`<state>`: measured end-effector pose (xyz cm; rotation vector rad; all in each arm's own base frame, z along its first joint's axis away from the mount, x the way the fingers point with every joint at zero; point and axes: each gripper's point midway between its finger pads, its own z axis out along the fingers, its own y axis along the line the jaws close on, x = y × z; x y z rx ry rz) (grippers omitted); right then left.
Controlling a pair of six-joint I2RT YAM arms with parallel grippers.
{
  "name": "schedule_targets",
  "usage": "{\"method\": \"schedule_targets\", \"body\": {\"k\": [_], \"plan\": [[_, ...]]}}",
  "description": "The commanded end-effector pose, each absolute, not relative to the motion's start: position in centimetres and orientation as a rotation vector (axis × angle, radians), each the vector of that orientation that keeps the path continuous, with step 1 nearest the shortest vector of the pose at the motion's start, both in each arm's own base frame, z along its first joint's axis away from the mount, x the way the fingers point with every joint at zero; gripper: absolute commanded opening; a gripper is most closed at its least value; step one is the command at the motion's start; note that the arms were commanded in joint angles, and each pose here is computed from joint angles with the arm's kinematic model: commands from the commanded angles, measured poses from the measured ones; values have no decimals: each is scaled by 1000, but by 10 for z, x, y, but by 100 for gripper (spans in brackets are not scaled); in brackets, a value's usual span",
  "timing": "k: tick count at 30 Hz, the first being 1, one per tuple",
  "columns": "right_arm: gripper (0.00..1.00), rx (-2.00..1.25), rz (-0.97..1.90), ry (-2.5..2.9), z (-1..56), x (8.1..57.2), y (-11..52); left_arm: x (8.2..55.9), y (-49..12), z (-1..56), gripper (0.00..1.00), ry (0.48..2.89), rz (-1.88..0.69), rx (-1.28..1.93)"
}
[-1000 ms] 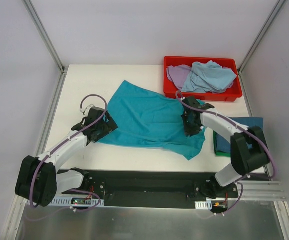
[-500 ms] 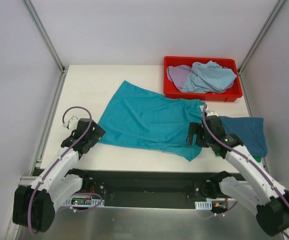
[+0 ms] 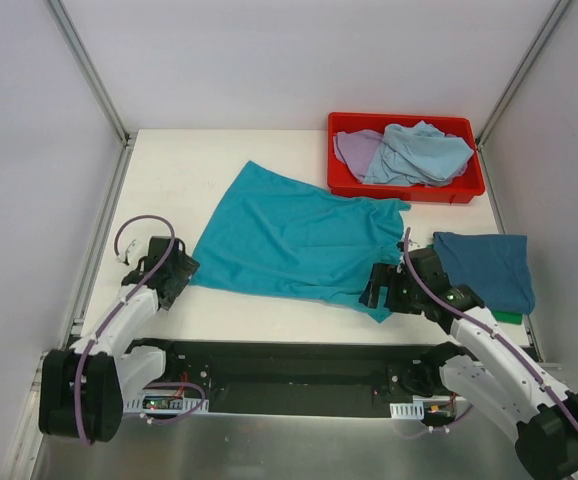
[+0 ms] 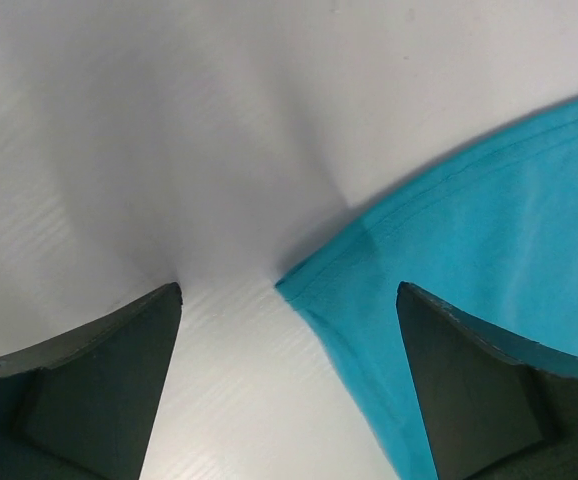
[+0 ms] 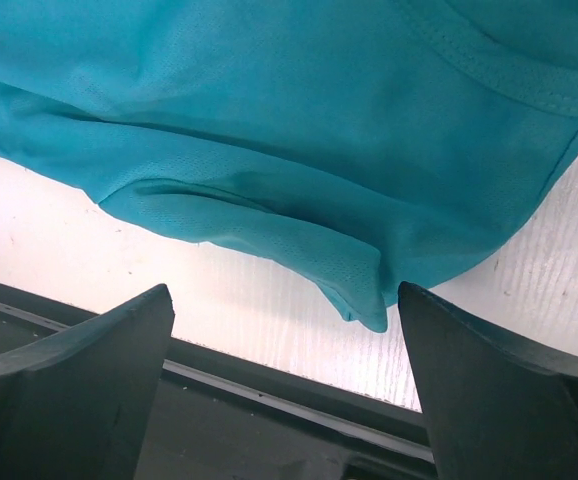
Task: Fold and stack the t-shirts
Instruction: Flatten out the tshirt
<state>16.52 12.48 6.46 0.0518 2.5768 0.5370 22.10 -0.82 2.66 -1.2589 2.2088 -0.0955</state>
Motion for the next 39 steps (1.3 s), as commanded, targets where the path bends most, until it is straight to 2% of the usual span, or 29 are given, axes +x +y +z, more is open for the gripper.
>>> {"method": "schedule_targets", "body": {"k": [1,4,5,7,9,12,18,20,22,24,26,31,34,39], "plan": [[97,76,583,2583,64,165,131,234,-25,18,86,2304,-164,-1263],[97,82,590,2596,62,159,130,239,-27,10,77,2371,-128,-1251],[97,84,596,2603,61,157,130,239,-28,5,70,2400,-115,-1254],[98,97,610,2611,59,154,131,241,-30,0,51,2427,-112,-1254],[99,104,609,2632,57,149,130,241,-32,-2,26,2451,-117,-1247],[99,122,582,2668,53,141,124,241,-32,-3,0,2452,-115,-1241],[94,122,583,2643,55,142,123,243,-32,5,0,2412,-150,-1208],[85,102,594,2618,55,147,126,244,-33,7,0,2405,-161,-1207],[81,98,579,2628,55,150,126,244,-34,9,0,2401,-175,-1205],[73,88,585,2647,55,149,128,244,-34,9,0,2402,-180,-1203],[59,79,598,2674,55,147,130,243,-34,10,0,2400,-182,-1202],[33,105,575,2712,50,141,127,243,-34,12,0,2384,-188,-1199],[32,165,506,2697,49,144,118,244,-34,14,0,2377,-192,-1197],[36,205,423,2695,46,146,107,244,-34,16,0,2372,-199,-1187]]}}
